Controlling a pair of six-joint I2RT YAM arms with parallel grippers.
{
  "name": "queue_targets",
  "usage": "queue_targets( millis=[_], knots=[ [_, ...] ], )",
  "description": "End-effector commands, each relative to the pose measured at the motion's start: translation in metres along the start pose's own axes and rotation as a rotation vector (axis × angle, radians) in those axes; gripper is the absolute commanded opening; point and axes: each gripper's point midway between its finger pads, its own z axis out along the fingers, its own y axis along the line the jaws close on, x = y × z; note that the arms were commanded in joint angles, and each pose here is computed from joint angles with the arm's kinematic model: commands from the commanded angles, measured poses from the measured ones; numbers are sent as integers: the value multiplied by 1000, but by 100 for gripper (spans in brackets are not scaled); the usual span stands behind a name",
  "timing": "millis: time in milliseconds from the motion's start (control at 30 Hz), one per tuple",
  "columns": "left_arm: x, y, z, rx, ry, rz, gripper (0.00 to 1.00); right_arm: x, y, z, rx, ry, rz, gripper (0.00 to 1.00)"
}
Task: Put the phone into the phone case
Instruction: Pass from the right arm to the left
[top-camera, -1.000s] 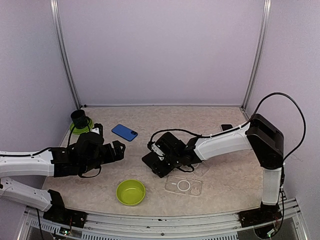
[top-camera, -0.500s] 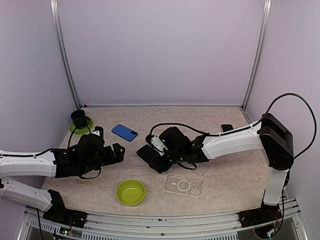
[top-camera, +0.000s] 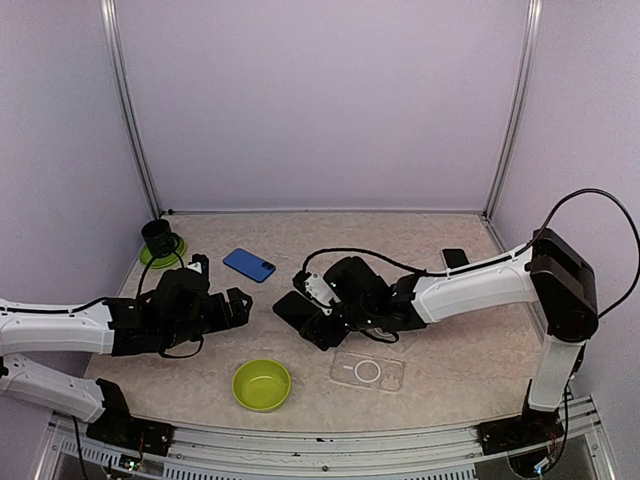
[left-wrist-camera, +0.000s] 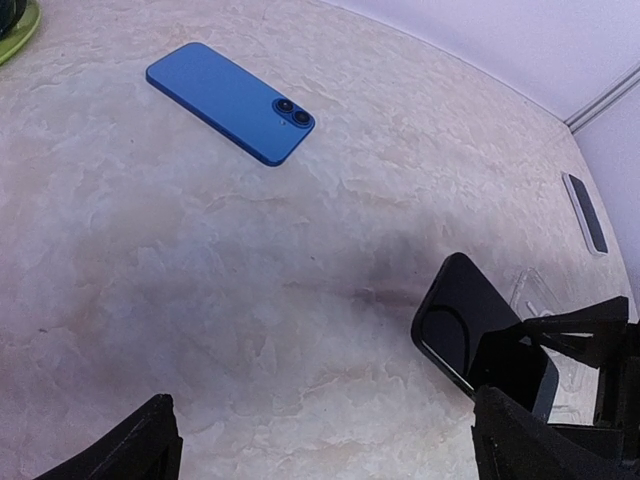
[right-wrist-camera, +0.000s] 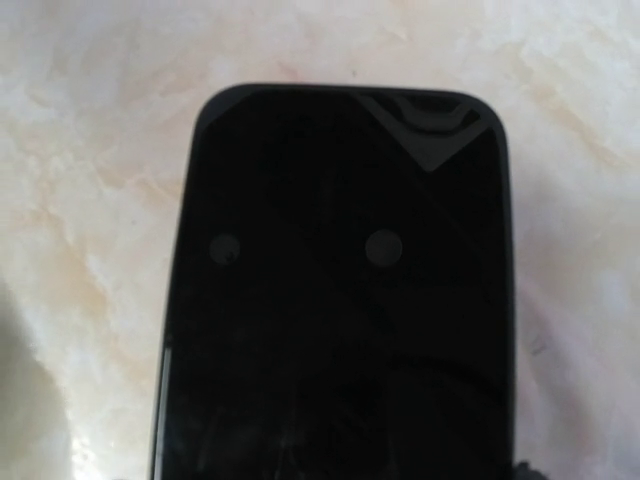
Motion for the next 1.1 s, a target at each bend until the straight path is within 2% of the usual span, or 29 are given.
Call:
queue_targets(
  millis=[0,333,633,900,1067],
  knots=[
    [2,1,3,13,3,-13,99,-48,15,-28,-45,-174,-22,50],
    [0,-6,7,48,13,15,99,-52,25,-38,-65,-202,-44,50],
    [-16,-19,15,154,-6,83,97,-57,31,-49,-74,-229,-67,50],
    [-24,-35,29,325,56,19,87,-60,38,-55,-87,-244,-86,50],
    [-14,-51,43,382,129,29,88,-60,39,-57,-84,-245,-97,50]
  ],
)
